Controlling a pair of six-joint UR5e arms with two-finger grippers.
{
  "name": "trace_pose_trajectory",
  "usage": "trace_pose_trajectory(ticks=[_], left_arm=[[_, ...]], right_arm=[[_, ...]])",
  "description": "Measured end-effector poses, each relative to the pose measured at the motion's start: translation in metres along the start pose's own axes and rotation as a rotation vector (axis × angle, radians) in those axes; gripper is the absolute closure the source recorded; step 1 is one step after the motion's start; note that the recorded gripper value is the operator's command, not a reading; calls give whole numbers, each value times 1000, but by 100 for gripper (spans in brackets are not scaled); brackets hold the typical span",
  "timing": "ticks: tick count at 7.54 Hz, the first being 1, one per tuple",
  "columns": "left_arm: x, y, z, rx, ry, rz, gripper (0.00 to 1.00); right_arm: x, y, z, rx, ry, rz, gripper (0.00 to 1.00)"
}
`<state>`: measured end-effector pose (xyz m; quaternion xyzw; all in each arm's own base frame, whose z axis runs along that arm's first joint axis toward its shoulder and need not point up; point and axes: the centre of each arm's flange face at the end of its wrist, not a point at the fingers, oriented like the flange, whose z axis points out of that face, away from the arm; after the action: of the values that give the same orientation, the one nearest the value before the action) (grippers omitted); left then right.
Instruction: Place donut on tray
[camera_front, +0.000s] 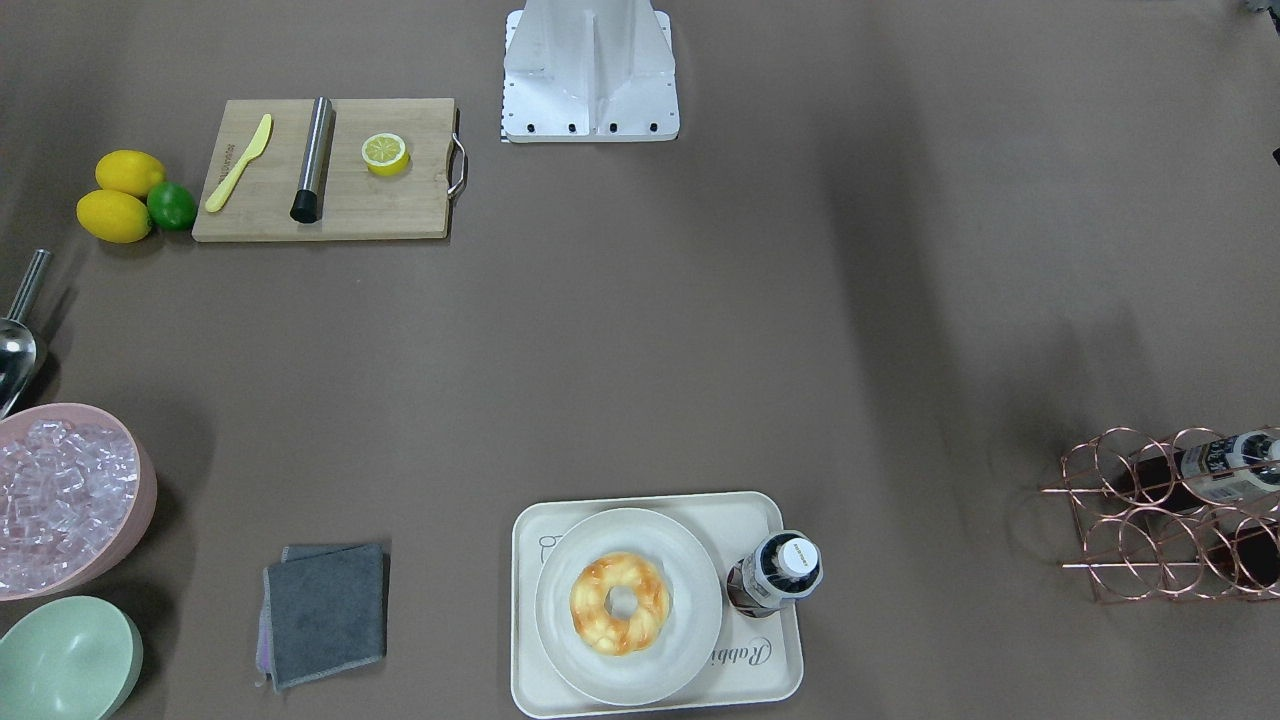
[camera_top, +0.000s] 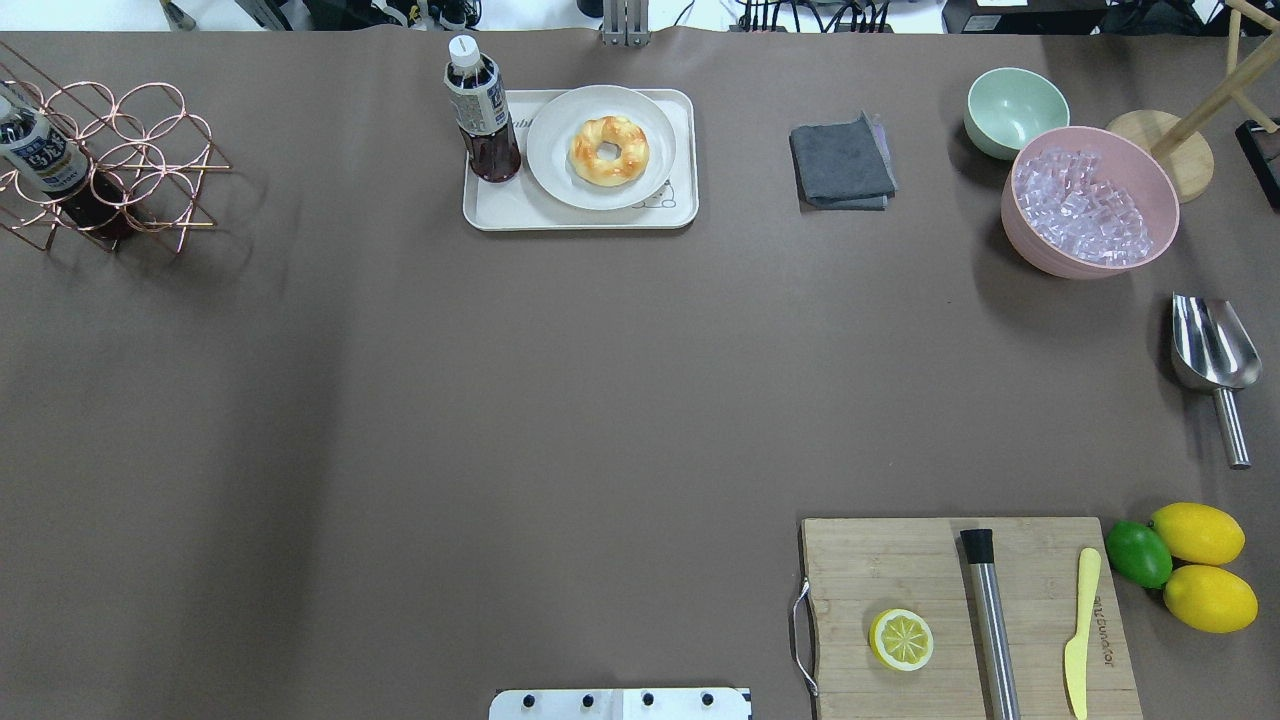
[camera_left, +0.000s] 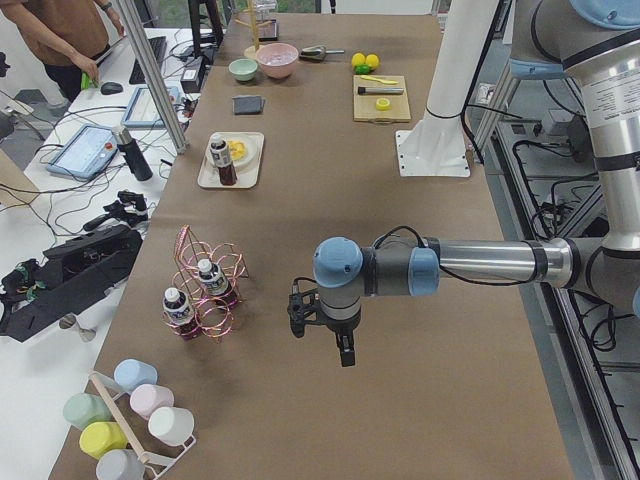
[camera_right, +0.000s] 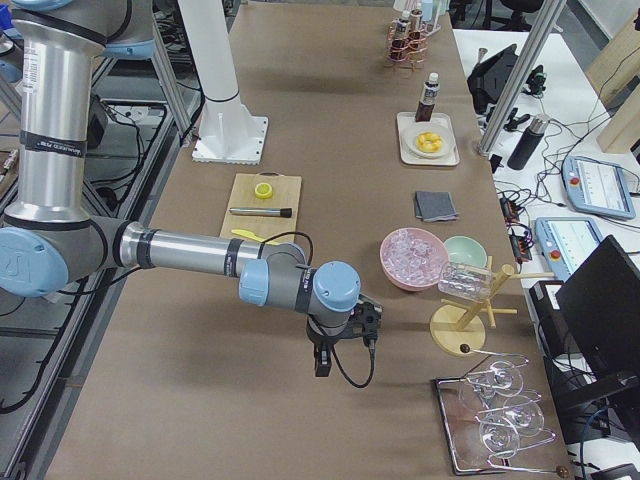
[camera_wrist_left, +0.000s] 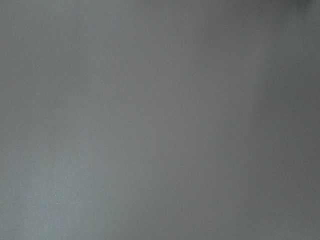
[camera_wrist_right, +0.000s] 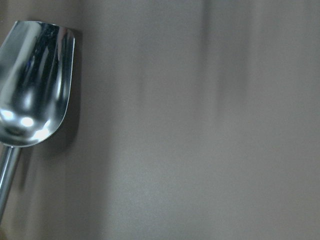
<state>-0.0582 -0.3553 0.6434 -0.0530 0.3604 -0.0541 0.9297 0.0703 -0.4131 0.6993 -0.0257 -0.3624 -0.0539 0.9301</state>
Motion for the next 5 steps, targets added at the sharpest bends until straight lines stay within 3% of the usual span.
trace_pose_trajectory(ticks=[5], left_arm=[[0, 0, -1, 1, 2, 0, 2]], right_arm=[[3, 0, -2, 3, 10, 1, 0]])
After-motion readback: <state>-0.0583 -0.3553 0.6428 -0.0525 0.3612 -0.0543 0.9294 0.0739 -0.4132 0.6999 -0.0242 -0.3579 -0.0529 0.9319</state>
